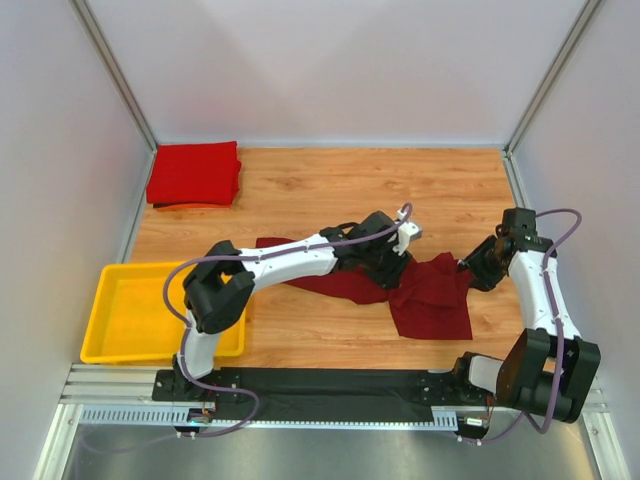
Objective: Fold and stack the t-shirts
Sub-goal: Flatten the tshirt out
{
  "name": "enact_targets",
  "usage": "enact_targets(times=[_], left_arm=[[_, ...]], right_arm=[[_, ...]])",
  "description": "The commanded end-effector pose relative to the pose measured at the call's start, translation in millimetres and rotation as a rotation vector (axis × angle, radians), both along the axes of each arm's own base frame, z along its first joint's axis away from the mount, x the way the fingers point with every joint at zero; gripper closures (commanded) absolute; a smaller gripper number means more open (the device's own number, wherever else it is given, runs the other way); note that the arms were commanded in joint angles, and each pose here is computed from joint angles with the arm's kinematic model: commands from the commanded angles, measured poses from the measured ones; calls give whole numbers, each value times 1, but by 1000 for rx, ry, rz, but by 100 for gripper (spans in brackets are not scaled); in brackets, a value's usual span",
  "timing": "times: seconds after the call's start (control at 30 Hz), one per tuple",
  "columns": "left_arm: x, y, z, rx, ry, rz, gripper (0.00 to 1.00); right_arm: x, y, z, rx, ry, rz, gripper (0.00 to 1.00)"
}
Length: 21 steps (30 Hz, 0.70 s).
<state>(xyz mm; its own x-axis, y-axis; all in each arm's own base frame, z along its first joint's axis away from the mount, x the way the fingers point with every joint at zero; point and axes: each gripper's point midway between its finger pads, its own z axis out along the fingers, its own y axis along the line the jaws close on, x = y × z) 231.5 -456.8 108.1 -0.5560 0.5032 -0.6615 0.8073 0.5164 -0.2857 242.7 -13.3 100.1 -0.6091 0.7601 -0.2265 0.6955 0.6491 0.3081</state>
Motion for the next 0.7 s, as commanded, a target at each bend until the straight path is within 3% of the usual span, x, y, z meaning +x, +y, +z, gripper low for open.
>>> enact_targets(times=[0.0,0.5,0.57,0.67], left_arm=[[-1,-36,23,-87,-94,-110,49],[-20,-86,-7,-113,-102,-220,50],[-24,-89,-11,-119,-107,-227,53],[-31,-91,-15,-140,-115,-233,68]], right_arm=[[-7,-2,1,-7,8,-50,56],[-15,-2,-8,6,59,-99,57],[-15,-1,-8,17,65,-123,57],[-14,-1,-11,27,95,-156,57]])
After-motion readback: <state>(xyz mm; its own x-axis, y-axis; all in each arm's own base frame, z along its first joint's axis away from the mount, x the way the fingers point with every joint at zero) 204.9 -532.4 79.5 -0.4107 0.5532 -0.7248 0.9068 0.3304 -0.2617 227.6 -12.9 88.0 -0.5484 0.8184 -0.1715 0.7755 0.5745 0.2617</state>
